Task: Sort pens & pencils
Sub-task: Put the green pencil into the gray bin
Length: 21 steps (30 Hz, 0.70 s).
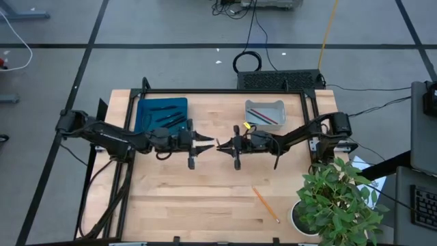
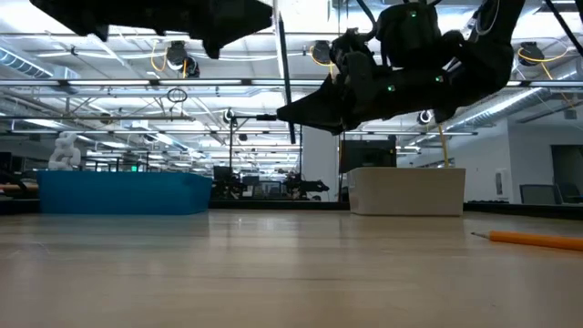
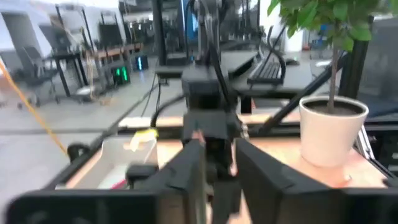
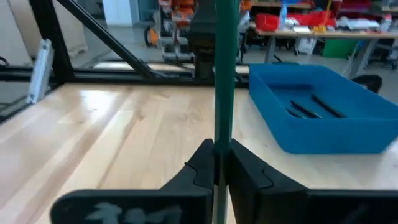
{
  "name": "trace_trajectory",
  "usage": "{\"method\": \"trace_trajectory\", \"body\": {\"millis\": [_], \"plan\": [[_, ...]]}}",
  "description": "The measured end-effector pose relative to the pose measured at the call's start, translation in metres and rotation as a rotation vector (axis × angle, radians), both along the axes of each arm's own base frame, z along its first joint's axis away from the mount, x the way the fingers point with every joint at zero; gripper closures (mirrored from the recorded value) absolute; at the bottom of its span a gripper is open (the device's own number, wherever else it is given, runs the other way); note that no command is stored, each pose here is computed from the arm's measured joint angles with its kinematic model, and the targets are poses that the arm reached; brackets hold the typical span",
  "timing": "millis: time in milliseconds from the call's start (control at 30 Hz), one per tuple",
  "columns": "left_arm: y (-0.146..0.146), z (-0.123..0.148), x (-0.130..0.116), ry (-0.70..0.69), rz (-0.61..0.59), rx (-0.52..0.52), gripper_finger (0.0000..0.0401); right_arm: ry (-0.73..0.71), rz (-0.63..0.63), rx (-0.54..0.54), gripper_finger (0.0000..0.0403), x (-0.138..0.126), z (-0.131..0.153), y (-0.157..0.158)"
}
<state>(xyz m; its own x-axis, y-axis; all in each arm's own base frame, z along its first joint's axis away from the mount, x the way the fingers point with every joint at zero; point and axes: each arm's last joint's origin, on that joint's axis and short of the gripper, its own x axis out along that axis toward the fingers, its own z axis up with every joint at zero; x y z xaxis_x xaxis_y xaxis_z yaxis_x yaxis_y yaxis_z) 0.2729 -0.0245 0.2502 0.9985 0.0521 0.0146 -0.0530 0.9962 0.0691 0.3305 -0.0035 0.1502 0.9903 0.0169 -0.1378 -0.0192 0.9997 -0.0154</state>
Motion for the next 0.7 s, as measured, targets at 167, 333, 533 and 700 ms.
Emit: {"method": "trace_trajectory", "body": {"millis": [167, 333, 533, 700], "plan": [[0.004, 0.013, -0.026, 0.108, 0.048, -0.024, 0.0211, 0.057, -0.016, -0.017, 0.0392, -0.022, 0.008, -0.005], [0.006, 0.028, -0.060, 0.171, 0.077, -0.041, 0.0170, -0.006, -0.051, -0.029, 0.0392, -0.068, 0.023, -0.007], [0.001, 0.026, -0.088, 0.129, 0.077, -0.029, 0.0176, -0.140, -0.110, -0.038, 0.0392, -0.134, 0.024, -0.006], [0.001, 0.001, -0.105, 0.081, 0.146, -0.031, 0.0194, -0.283, -0.116, -0.018, 0.0390, -0.172, 0.021, -0.004]]}}
